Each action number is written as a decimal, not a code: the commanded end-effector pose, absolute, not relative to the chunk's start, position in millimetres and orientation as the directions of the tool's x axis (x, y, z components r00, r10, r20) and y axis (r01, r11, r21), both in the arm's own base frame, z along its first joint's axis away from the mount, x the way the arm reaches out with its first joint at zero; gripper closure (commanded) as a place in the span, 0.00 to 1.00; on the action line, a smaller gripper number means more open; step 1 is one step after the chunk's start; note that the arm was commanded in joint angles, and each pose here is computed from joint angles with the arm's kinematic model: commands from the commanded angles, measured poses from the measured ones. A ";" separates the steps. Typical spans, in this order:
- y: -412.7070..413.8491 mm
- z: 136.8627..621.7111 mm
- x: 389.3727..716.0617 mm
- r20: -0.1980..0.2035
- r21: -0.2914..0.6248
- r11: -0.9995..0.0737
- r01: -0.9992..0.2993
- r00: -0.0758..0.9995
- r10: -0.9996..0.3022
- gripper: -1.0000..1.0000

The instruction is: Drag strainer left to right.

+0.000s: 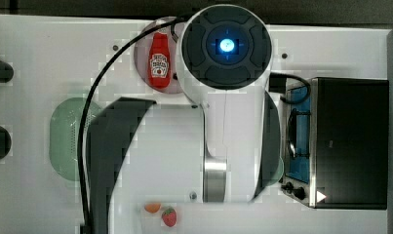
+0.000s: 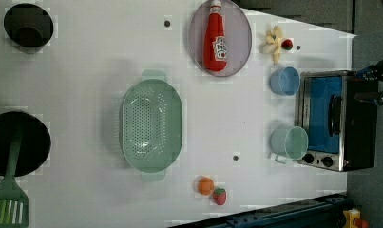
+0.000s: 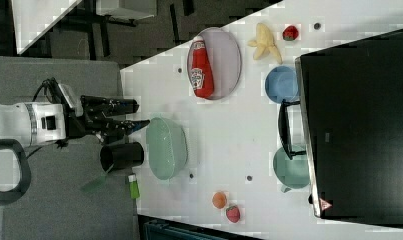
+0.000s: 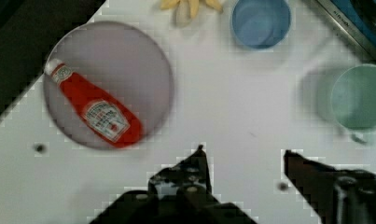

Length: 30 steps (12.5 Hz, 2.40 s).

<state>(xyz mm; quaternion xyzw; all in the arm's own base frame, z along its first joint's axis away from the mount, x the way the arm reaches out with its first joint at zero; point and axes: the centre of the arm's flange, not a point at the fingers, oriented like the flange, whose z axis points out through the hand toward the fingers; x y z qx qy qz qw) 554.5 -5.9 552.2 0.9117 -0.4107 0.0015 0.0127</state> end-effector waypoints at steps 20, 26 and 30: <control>314.0 383.7 487.0 -0.025 0.113 -0.289 -0.951 0.288 -0.957 0.00; 329.5 261.9 495.4 -0.104 0.145 -0.052 -0.988 0.037 -0.994 0.00; 327.5 207.8 494.9 -0.144 0.096 -0.044 -0.994 0.030 -0.989 0.00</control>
